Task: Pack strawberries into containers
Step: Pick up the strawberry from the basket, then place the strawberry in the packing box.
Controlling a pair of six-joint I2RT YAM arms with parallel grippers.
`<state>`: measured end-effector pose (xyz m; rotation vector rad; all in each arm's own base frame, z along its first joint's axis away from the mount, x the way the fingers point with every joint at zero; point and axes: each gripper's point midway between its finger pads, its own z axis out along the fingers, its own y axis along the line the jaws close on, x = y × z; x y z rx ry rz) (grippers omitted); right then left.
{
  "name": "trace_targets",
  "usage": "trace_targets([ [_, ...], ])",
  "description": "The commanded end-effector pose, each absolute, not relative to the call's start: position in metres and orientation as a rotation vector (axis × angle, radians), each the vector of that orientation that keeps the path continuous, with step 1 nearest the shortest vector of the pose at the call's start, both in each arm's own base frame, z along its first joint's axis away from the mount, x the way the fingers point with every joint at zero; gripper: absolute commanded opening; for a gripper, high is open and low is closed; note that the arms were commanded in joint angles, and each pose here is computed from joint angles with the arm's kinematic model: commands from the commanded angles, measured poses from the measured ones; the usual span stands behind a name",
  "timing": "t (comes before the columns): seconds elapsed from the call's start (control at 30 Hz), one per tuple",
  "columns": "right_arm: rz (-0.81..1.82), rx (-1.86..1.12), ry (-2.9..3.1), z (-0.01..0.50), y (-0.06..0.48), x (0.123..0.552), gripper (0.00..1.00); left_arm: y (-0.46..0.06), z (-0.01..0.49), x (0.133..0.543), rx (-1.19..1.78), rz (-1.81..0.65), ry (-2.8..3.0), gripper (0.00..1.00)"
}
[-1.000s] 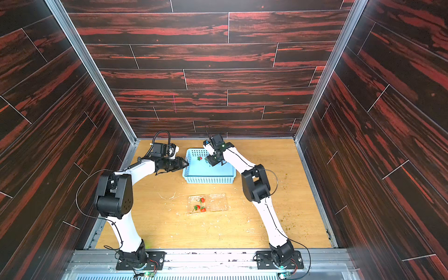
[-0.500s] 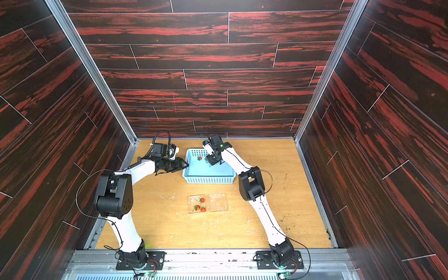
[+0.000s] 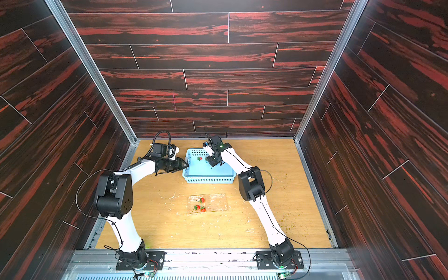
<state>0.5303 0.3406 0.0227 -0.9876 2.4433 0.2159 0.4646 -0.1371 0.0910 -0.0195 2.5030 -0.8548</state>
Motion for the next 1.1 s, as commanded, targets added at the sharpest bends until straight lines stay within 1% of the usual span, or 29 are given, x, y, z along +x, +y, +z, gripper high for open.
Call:
trace_targets([
  [0.0, 0.128, -1.042, 2.561, -0.012, 0.321, 0.509, 0.42, -0.140, 0.093, 0.463, 0.004, -0.857, 2.510, 0.47],
  [0.03, 0.116, -1.043, 2.563, -0.012, 0.319, 0.509, 0.39, -0.139, 0.093, 0.464, 0.003, -0.857, 2.509, 0.47],
  [0.17, 0.094, -1.043, 2.558, -0.007, 0.316, 0.508, 0.22, -0.139, 0.095, 0.463, 0.006, -0.850, 2.506, 0.47],
  [0.3, 0.111, -1.012, 2.525, 0.017, 0.318, 0.511, 0.14, -0.139, 0.095, 0.462, 0.004, -0.853, 2.505, 0.46],
  [0.63, 0.269, -0.930, 2.382, 0.109, 0.328, 0.511, 0.11, -0.139, 0.098, 0.462, 0.006, -0.853, 2.496, 0.46],
  [0.8, 0.341, -0.906, 2.341, 0.139, 0.330, 0.503, 0.11, -0.139, 0.098, 0.462, 0.006, -0.857, 2.491, 0.46],
  [0.97, 0.455, -0.930, 2.296, 0.168, 0.334, 0.476, 0.12, -0.139, 0.100, 0.463, 0.008, -0.853, 2.487, 0.46],
  [1.0, 0.475, -0.949, 2.282, 0.174, 0.336, 0.467, 0.12, -0.139, 0.101, 0.463, 0.010, -0.853, 2.484, 0.46],
  [1.07, 0.553, -1.041, 2.232, 0.184, 0.348, 0.433, 0.13, -0.139, 0.101, 0.463, 0.008, -0.855, 2.482, 0.46],
])
